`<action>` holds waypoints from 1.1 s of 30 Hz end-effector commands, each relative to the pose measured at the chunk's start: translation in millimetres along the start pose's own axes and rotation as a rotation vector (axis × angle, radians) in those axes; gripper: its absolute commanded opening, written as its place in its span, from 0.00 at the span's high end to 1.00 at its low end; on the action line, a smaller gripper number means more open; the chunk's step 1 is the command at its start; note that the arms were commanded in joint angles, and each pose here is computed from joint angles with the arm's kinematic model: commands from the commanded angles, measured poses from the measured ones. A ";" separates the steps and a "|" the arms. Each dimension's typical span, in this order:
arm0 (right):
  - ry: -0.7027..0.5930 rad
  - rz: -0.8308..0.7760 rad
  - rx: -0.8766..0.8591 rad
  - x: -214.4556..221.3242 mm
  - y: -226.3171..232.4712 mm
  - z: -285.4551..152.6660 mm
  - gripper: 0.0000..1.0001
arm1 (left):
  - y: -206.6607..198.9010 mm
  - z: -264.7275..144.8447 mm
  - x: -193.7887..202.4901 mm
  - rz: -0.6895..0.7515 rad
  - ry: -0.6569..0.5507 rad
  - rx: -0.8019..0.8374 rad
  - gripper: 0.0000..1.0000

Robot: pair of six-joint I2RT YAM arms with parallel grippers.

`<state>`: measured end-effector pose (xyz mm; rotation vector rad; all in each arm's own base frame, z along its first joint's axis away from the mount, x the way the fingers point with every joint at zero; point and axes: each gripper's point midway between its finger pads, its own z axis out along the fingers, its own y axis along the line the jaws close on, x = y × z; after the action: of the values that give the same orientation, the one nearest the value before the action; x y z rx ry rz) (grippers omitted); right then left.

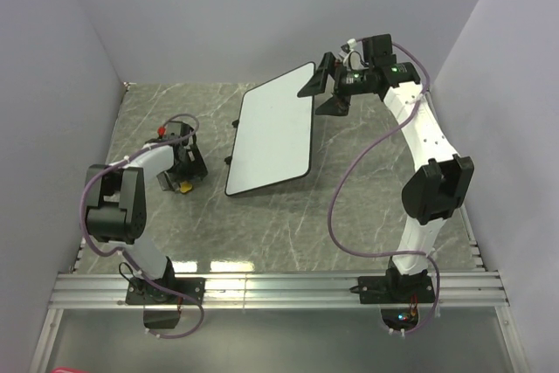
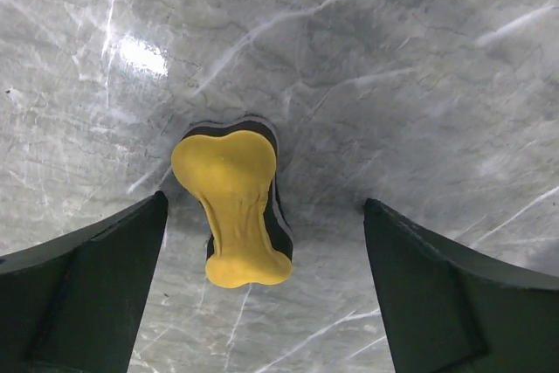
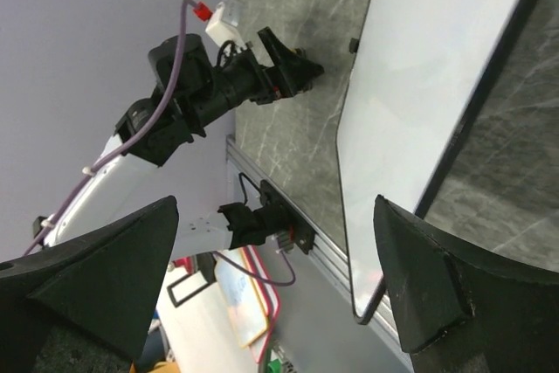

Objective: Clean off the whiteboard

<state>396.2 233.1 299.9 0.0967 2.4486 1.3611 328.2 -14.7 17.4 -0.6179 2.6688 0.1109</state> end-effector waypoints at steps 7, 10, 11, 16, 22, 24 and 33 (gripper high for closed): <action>-0.211 -0.174 0.320 6.9 -23.3 -60.0 0.00 | -0.5 -51.5 -21.0 -0.027 -0.079 0.047 0.01; -0.328 -0.215 0.385 13.7 -28.8 -85.0 0.00 | -13.9 -90.0 -48.2 -0.053 -0.181 0.145 0.01; -0.412 -0.250 0.371 20.6 -13.3 -107.2 0.00 | -26.4 -105.9 -54.2 -0.052 -0.206 0.228 0.01; -0.743 -0.298 0.216 53.7 2.4 -153.0 0.00 | -55.0 -210.8 -101.3 -0.078 -0.475 0.516 0.01; -0.804 -0.277 0.103 82.4 -1.9 -157.1 0.00 | -65.1 -245.7 -123.6 -0.111 -0.534 0.580 0.01; -0.792 -0.288 0.126 83.5 -1.2 -159.7 0.00 | -70.9 -246.6 -124.8 -0.102 -0.511 0.596 0.01; -0.780 -0.317 0.200 91.5 -9.5 -168.3 0.00 | -96.2 -276.4 -138.9 -0.082 -0.489 0.697 0.00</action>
<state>266.7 115.9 328.5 0.2700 1.8988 0.7565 382.7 -76.8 281.8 -0.4510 2.0918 -0.4963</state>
